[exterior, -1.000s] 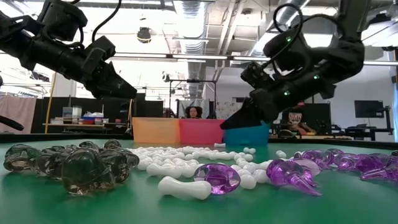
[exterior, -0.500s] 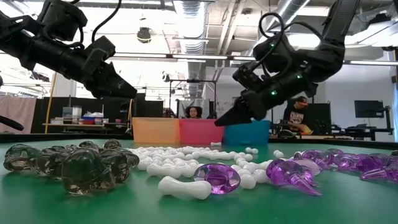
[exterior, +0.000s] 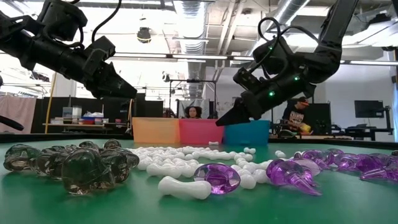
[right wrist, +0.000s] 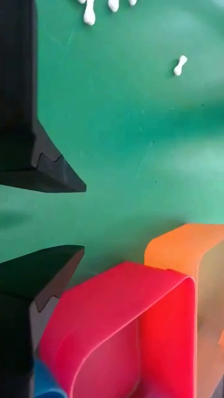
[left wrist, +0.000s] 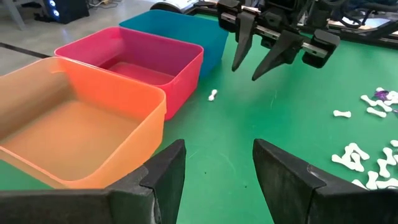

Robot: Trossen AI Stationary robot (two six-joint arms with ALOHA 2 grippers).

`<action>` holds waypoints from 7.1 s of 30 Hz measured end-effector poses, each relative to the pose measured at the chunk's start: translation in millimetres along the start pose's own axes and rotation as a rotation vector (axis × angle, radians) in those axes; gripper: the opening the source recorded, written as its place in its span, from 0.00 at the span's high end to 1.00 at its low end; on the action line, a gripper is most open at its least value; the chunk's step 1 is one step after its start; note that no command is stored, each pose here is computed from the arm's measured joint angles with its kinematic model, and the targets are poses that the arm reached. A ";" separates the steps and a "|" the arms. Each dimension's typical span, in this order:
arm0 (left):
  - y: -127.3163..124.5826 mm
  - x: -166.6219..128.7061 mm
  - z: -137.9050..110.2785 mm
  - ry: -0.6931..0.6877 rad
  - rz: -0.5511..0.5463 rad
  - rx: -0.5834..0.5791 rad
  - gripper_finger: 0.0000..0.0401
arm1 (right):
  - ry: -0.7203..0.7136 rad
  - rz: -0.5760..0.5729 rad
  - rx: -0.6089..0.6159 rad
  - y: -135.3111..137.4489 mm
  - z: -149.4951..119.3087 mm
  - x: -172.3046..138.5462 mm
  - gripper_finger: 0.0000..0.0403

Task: Sort Halloween decoration
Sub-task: Put the bone into the blue bin

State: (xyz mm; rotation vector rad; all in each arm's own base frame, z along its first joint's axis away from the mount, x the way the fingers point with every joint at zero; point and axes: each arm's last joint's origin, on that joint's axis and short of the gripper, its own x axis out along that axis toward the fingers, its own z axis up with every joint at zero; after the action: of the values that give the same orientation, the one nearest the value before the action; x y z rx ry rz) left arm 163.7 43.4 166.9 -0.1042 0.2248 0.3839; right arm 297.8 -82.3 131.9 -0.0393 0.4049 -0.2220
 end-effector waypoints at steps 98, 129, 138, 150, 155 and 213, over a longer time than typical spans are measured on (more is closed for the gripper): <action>3.5 -0.3 -4.1 0.031 0.113 -0.033 0.56 | 0.217 -0.679 0.726 21.9 35.9 85.6 0.96; 3.6 -0.4 -6.1 0.052 0.111 -0.038 0.56 | 0.266 -0.489 0.622 101.5 60.5 50.9 0.96; 3.7 -0.4 -7.3 0.066 0.112 -0.031 0.56 | 0.153 -0.113 0.131 134.5 88.3 25.8 0.84; 3.0 -0.4 -7.8 0.073 0.089 -0.030 0.56 | 0.122 0.296 0.062 144.7 30.1 10.4 0.76; 2.9 -0.4 -7.8 0.073 0.083 -0.035 0.56 | 0.118 0.209 0.056 150.3 23.4 -6.3 0.68; 2.9 -0.3 -6.2 0.055 0.088 -0.082 0.56 | 0.254 -0.133 0.167 138.4 -42.5 -36.8 0.57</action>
State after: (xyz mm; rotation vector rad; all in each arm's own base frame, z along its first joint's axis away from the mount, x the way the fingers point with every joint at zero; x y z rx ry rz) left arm 161.1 45.1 160.8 -0.1859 0.2682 0.4782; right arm 276.7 61.1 95.7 0.1278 0.6364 -0.3934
